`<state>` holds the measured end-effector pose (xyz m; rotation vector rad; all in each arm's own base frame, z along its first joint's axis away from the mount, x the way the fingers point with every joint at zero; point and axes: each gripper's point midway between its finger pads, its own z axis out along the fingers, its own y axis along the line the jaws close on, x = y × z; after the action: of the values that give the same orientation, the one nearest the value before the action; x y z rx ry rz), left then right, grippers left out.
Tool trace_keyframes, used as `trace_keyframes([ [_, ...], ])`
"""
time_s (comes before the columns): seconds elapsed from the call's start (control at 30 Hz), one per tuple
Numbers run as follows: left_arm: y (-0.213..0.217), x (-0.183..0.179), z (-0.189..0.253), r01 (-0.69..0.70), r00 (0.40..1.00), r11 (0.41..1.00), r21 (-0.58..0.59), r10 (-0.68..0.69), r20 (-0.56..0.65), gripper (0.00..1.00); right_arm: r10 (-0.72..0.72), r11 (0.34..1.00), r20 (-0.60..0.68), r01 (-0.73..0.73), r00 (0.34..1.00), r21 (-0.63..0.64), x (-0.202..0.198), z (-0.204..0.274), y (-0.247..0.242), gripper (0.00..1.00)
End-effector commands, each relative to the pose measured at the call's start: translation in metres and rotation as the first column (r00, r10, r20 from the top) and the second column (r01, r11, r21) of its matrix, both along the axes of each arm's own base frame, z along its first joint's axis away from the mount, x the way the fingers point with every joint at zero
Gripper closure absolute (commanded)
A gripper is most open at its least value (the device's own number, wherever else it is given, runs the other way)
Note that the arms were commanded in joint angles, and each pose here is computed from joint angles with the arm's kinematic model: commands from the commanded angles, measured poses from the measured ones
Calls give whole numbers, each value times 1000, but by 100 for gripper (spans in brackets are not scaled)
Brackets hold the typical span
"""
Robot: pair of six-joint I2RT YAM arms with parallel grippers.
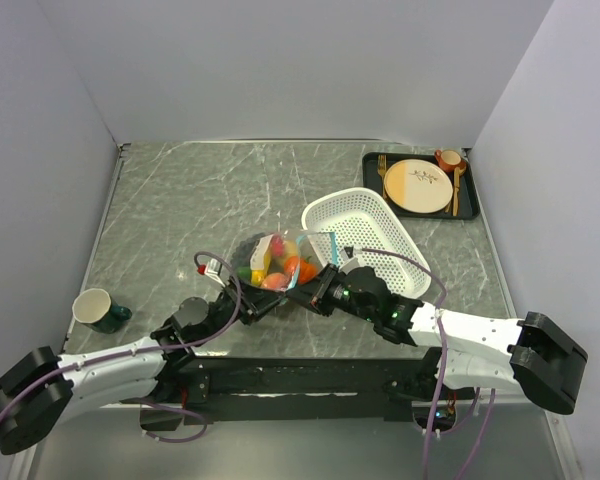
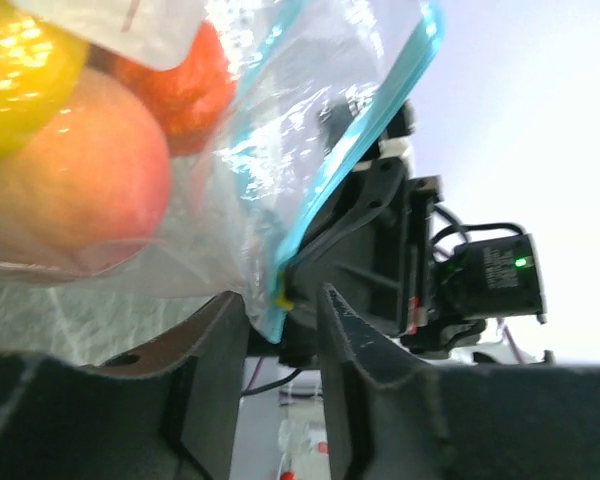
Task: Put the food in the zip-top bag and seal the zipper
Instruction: Zip the zipper food storage bag at the center of the board.
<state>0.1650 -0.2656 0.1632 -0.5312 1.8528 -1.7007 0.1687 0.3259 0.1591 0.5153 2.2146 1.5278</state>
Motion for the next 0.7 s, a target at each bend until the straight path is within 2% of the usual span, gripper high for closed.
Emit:
trace_keyframes([
  [0.0,23,5,-12,-99,995,995,-31,100,1,55,16,999,15,-16,1000,29,-5,8,4,100],
  [0.1,24,5,-12,-105,994,994,-11,105,4,61,6,1000,21,-6,1000,23,-3,9,3,100],
  [0.47,17,3,-16,-72,997,997,4,72,-9,62,6,999,30,-7,1000,34,-1,13,5,100],
  [0.57,13,3,-16,-57,998,998,5,57,-11,68,3,999,34,-4,999,36,0,15,6,100],
  [0.6,11,3,-16,-51,999,999,5,51,-13,75,2,999,33,-4,999,39,0,15,6,100],
  [0.67,10,2,-16,-44,999,999,3,45,-14,79,1,999,34,-3,999,38,0,14,6,100],
])
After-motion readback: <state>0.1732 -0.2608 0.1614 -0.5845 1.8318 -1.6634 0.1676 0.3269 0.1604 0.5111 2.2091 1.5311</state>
